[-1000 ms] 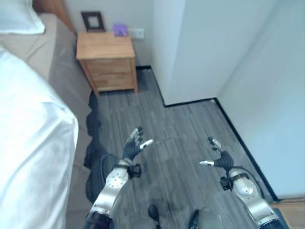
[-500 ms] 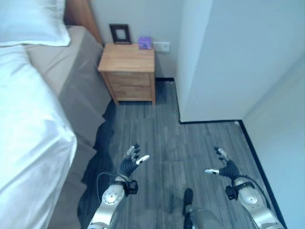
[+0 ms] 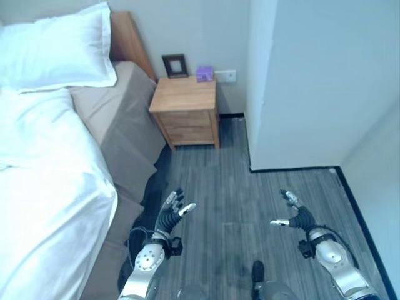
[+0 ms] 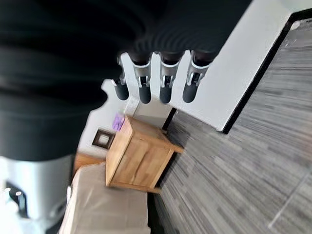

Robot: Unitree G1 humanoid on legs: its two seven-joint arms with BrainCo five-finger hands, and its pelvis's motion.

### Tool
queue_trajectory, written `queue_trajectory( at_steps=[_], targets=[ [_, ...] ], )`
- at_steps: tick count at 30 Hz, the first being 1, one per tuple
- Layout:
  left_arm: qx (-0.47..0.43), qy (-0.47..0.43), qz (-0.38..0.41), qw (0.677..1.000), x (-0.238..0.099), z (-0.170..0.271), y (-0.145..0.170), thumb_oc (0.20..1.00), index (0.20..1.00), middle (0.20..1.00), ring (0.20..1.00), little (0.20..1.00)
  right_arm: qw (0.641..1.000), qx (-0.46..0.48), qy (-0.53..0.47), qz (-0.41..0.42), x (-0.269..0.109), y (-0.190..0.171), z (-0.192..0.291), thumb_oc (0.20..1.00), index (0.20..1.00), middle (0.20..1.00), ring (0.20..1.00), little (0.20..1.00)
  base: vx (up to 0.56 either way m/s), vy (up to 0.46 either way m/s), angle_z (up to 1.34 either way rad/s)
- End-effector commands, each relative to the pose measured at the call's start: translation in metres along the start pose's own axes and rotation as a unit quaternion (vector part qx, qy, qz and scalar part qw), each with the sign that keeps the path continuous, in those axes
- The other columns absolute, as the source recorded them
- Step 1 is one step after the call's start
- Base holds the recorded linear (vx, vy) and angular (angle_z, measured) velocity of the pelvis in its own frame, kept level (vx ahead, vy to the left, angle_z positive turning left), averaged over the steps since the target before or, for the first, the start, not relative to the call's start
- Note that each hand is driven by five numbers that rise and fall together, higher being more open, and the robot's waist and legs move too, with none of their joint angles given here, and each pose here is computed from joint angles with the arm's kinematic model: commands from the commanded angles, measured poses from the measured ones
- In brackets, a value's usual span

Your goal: Making the bed.

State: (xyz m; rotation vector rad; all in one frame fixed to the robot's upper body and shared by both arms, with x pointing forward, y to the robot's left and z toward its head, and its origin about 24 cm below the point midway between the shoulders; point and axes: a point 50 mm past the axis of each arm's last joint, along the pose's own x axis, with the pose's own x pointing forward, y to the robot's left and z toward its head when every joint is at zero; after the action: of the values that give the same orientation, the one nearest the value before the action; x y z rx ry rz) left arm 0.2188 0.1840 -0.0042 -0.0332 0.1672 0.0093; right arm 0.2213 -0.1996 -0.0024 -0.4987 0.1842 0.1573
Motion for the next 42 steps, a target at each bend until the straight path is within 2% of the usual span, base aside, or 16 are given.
queue_trajectory(
  at_steps=[1,9,15,21,24,30,35,42],
  targets=[
    [-0.003,-0.068,0.013,0.998,-0.002,0.023,0.004,1.0,1.0,1.0,1.0,1.0,0.996,-0.014,-0.082,-0.011,0.004,-0.009,0.03,1.0,1.0,1.0,1.0,1.0,0.23,0.067,-0.06],
    [0.001,-0.063,0.023,0.998,0.001,0.02,0.003,1.0,1.0,1.0,1.0,1.0,0.997,-0.02,-0.072,-0.036,0.008,-0.016,0.025,1.0,1.0,1.0,1.0,1.0,0.31,0.08,-0.12],
    [0.01,-0.039,0.032,0.999,-0.013,0.011,0.012,1.0,1.0,1.0,1.0,1.0,0.998,-0.009,-0.063,-0.013,0.002,-0.005,0.021,1.0,1.0,1.0,1.0,1.0,0.43,0.129,0.03],
    [0.04,-0.042,0.015,0.998,-0.005,0.018,0.015,1.0,1.0,1.0,1.0,1.0,0.997,-0.009,-0.078,0.003,0.01,0.009,0.031,1.0,1.0,1.0,1.0,1.0,0.35,0.154,0.15],
    [0.062,-0.078,0.015,0.995,0.005,0.037,0.017,1.0,1.0,1.0,1.0,1.0,0.993,-0.007,-0.118,0.005,0.018,0.015,0.051,1.0,1.0,1.0,1.0,1.0,0.29,0.224,0.79],
    [0.05,-0.14,0.042,0.988,0.012,0.065,0.027,1.0,1.0,1.0,1.0,1.0,0.98,-0.033,-0.198,0.005,0.026,0.015,0.089,1.0,1.0,1.0,1.0,1.0,0.22,0.003,1.31],
    [0.056,-0.156,0.071,0.984,0.014,0.071,0.041,1.0,1.0,1.0,1.0,1.0,0.979,-0.047,-0.198,0.009,0.026,0.012,0.09,1.0,1.0,1.0,1.0,1.0,0.27,-0.143,1.29],
    [0.073,-0.133,0.106,0.983,0.014,0.062,0.057,1.0,1.0,1.0,1.0,1.0,0.985,-0.051,-0.165,0.0,0.03,0.004,0.076,1.0,1.0,1.0,1.0,1.0,0.21,-0.172,1.23]
  ],
)
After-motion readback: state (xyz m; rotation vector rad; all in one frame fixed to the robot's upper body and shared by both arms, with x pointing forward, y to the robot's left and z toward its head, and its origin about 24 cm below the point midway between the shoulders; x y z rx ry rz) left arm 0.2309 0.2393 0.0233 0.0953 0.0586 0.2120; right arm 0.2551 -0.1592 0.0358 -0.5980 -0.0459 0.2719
